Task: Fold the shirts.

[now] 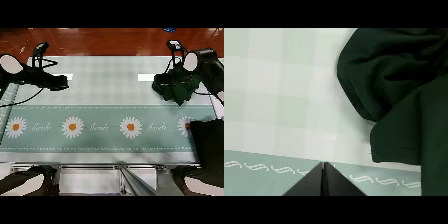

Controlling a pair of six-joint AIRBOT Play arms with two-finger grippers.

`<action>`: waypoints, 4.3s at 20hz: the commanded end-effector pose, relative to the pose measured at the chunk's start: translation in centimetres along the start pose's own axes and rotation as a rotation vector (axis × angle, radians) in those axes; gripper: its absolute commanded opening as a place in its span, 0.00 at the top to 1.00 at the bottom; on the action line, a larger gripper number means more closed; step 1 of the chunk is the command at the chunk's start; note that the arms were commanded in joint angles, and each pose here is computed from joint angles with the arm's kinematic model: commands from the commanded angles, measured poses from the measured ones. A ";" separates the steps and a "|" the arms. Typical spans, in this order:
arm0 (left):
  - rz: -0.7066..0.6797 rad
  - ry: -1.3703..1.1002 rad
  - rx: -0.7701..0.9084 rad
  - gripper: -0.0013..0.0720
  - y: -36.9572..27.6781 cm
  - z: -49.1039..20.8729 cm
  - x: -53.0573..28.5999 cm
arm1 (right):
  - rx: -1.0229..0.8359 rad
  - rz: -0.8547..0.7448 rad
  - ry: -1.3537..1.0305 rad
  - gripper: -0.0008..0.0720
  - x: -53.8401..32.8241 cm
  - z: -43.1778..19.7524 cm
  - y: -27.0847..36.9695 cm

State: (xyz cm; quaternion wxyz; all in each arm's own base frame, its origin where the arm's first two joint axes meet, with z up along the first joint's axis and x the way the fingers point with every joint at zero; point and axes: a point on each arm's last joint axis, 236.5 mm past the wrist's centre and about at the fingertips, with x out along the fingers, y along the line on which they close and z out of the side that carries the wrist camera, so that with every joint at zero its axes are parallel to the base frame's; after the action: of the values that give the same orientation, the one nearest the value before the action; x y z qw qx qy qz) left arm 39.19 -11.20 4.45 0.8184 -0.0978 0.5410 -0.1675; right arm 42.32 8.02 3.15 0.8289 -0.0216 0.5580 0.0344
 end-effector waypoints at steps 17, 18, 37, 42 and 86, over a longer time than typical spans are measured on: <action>0.001 -0.029 -0.003 0.96 0.1 0.7 0.0 | 0.000 0.002 -0.009 0.95 0.0 0.2 0.1; 0.011 -0.094 -0.003 0.96 0.3 2.2 -0.1 | -0.002 0.003 -0.038 0.95 0.0 0.9 0.1; 0.117 -0.400 -0.044 0.29 5.3 10.2 3.0 | 0.671 -0.063 -0.048 0.43 12.2 0.0 -19.6; 0.111 -0.354 -0.053 0.29 5.5 9.5 2.7 | 0.533 0.013 0.101 0.93 14.7 -1.5 -16.4; -0.141 -0.072 -0.076 0.37 -4.9 -12.1 -1.5 | -0.398 0.286 0.208 0.42 1.1 -12.4 15.0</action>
State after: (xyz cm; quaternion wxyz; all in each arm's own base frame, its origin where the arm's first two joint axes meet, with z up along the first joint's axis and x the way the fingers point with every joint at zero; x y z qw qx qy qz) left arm 25.55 -14.66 3.73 0.8129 -0.1683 0.5160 -0.2113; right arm 28.96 26.80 -1.69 0.7305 -0.0425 0.6027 0.3184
